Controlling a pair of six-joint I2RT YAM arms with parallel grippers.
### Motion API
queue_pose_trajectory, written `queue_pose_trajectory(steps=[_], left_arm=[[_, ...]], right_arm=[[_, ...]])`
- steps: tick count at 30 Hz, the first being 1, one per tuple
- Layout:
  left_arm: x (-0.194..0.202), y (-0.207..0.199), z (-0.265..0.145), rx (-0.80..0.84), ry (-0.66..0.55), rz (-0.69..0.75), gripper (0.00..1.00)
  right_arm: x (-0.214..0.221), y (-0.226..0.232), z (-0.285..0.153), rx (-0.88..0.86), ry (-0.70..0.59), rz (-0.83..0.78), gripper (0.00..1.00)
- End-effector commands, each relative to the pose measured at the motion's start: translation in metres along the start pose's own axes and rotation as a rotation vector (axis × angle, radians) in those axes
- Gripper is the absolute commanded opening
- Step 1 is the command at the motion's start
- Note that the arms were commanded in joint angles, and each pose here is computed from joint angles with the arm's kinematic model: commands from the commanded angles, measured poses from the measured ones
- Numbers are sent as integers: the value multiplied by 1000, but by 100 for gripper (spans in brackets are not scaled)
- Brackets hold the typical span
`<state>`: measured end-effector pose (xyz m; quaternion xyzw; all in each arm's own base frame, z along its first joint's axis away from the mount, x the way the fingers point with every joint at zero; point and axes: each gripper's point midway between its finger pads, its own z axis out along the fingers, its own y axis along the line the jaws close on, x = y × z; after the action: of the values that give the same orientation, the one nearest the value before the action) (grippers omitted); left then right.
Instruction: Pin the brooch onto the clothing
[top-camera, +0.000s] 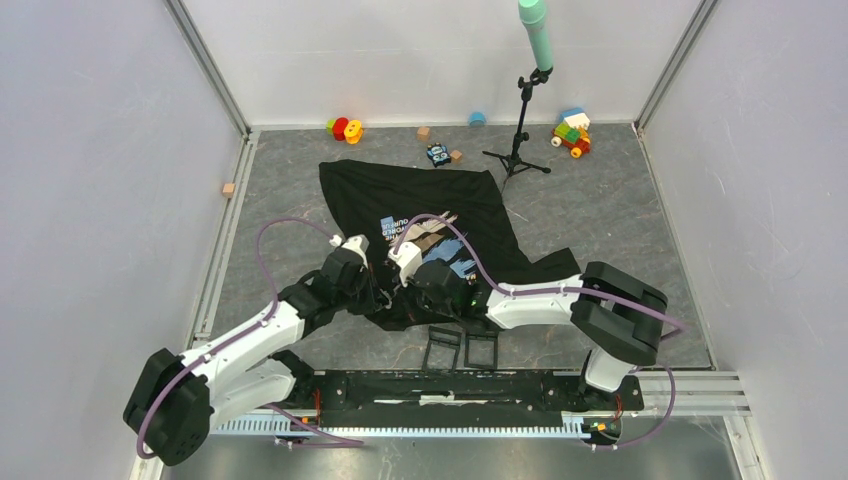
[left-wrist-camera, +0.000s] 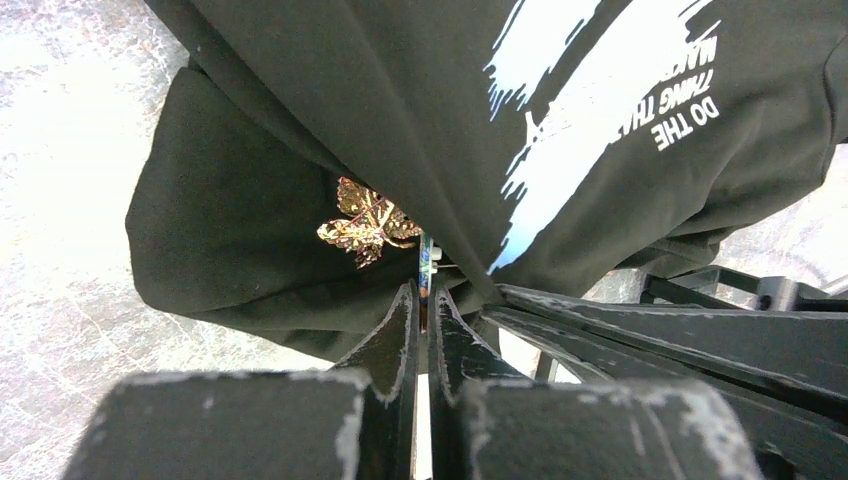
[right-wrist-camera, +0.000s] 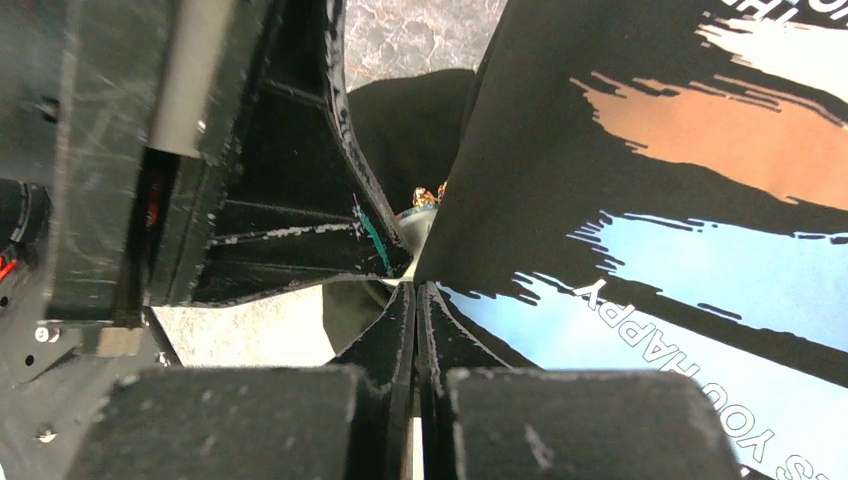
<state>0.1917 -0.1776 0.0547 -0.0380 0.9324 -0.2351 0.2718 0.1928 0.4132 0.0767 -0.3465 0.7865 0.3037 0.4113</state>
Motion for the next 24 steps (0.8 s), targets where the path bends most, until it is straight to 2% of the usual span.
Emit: queue_pose_trajectory(steps=[1,14,18,20,23,24], left_arm=[[-27,-24,-8,81,-105,-19,2],[-32,-33,-17,163,-175,-67,2],[-33,-38,-22,209,-194,-61,2],[-33,-42,-25,232,-189,-43,2],[-31,-51,-30,289,-176,-8,2],[-30,-54,-32,313,-171,5,2]], right_arm=[[-9,10,7,-39,-16,7,0],[1,9,7,-42,10,10,0],[-8,11,-4,-56,-16,7,2],[-17,11,-14,-56,-46,-16,16],[-26,8,-33,-73,-90,-77,49],[-30,8,-41,-89,-113,-96,57]])
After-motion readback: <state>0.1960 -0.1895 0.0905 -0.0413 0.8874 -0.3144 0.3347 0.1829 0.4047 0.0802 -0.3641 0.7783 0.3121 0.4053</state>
